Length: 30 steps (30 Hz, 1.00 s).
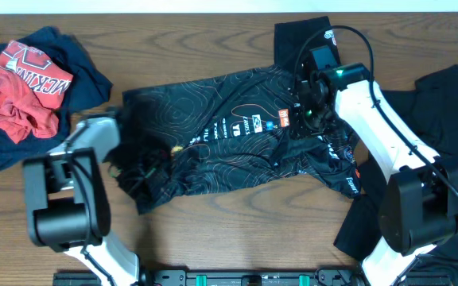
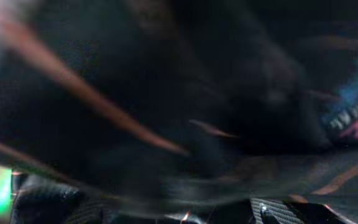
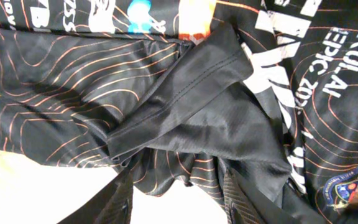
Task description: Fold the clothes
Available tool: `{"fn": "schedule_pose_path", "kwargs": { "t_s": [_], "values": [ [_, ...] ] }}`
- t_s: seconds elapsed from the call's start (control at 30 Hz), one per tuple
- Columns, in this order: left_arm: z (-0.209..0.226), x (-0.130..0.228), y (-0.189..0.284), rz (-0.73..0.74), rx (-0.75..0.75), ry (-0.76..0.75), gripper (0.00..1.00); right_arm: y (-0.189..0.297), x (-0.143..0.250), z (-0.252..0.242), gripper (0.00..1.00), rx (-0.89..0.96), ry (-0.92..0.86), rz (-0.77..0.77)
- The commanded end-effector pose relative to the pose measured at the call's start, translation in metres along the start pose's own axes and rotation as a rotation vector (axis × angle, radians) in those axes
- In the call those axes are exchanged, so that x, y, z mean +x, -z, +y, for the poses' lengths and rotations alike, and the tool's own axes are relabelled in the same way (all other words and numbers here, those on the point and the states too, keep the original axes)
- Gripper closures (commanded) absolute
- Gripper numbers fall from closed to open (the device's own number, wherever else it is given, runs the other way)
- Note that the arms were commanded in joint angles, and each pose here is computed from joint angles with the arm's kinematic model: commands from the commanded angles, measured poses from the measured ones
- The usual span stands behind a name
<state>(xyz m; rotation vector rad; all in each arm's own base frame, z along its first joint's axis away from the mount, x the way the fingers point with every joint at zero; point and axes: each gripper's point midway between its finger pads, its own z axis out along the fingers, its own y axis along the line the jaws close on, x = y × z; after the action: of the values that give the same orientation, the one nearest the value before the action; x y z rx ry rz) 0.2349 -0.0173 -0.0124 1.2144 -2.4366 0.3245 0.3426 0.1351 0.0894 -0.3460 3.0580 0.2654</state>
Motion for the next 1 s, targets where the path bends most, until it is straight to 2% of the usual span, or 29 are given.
{"fn": "schedule_pose_path", "kwargs": {
  "t_s": [0.0, 0.2, 0.3, 0.5, 0.73, 0.97],
  "values": [
    [0.078, -0.044, -0.039, -0.081, -0.27, 0.06, 0.27, 0.014, -0.009, 0.0, 0.54, 0.003, 0.032, -0.045],
    [0.085, -0.055, -0.031, -0.087, -0.247, 0.106, 0.27, 0.014, -0.01, 0.001, 0.55, 0.003, 0.032, -0.047],
    [0.082, -0.055, -0.031, -0.088, -0.244, 0.101, 0.26, 0.014, -0.01, 0.0, 0.5, 0.003, 0.033, -0.049],
    [0.063, -0.053, -0.019, -0.143, -0.233, 0.039, 0.12, 0.016, -0.016, 0.0, 0.41, 0.006, 0.041, -0.071],
    [0.03, -0.038, 0.032, -0.297, -0.118, -0.026, 0.03, 0.019, -0.019, 0.0, 0.37, 0.005, 0.043, -0.083],
    [0.028, -0.011, 0.071, -0.379, -0.048, -0.036, 0.02, 0.019, -0.02, 0.0, 0.36, 0.004, 0.042, -0.084]
  ]
}}
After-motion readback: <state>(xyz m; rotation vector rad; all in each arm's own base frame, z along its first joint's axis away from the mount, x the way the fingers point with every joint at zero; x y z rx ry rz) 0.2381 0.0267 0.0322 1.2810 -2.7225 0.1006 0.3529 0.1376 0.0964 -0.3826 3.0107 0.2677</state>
